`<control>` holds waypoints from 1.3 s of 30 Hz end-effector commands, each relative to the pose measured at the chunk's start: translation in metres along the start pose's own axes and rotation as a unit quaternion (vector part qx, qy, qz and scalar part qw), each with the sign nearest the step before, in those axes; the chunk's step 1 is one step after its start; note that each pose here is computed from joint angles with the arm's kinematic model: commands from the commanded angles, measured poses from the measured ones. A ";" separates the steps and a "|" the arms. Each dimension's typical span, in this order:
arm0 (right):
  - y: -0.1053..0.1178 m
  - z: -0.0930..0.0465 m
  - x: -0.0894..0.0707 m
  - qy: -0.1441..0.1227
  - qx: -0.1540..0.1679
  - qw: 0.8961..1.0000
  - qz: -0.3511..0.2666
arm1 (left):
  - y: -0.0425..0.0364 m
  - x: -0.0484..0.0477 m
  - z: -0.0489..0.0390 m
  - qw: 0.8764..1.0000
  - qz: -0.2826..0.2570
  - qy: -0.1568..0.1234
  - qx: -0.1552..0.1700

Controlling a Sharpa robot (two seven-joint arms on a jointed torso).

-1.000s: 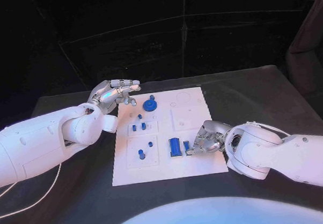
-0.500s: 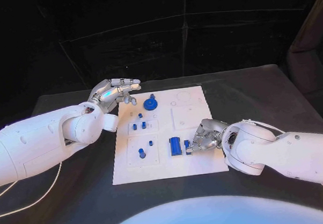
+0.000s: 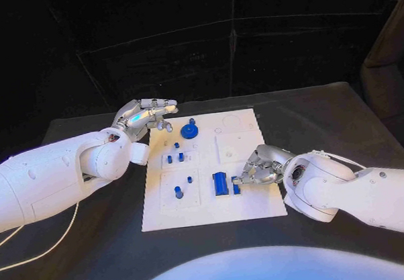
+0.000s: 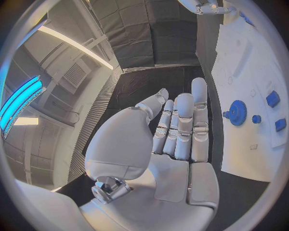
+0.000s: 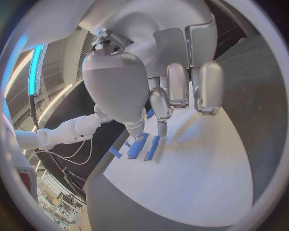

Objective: Assemble the parts on the task board

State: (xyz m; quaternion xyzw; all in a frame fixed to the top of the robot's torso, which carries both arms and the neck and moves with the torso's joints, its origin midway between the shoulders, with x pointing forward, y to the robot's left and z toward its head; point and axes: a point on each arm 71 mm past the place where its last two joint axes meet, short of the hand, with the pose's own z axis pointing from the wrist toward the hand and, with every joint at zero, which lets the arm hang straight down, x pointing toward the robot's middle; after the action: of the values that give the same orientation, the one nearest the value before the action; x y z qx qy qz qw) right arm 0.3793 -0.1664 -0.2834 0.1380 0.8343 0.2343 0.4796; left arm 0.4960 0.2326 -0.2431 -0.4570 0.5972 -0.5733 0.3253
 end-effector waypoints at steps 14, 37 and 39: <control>-0.008 0.030 -0.085 -0.103 -0.191 0.933 0.289 | -0.0015 -0.0071 0.0098 0.999 -0.045 -0.021 0.021; -0.034 0.107 -0.130 -0.174 -0.181 0.897 0.363 | 0.0219 -0.0095 0.0416 0.994 -0.033 -0.098 0.015; -0.032 0.106 -0.129 -0.176 -0.181 0.895 0.367 | 0.0218 -0.0079 0.0403 0.994 -0.031 -0.101 0.016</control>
State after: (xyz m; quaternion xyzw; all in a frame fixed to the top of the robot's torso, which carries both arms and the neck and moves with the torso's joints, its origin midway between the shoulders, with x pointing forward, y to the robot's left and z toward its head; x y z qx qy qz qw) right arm 0.5360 -0.2267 -0.2521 0.3809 0.5739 0.5133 0.5120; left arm 0.5325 0.2235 -0.2716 -0.5284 0.5371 -0.5449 0.3679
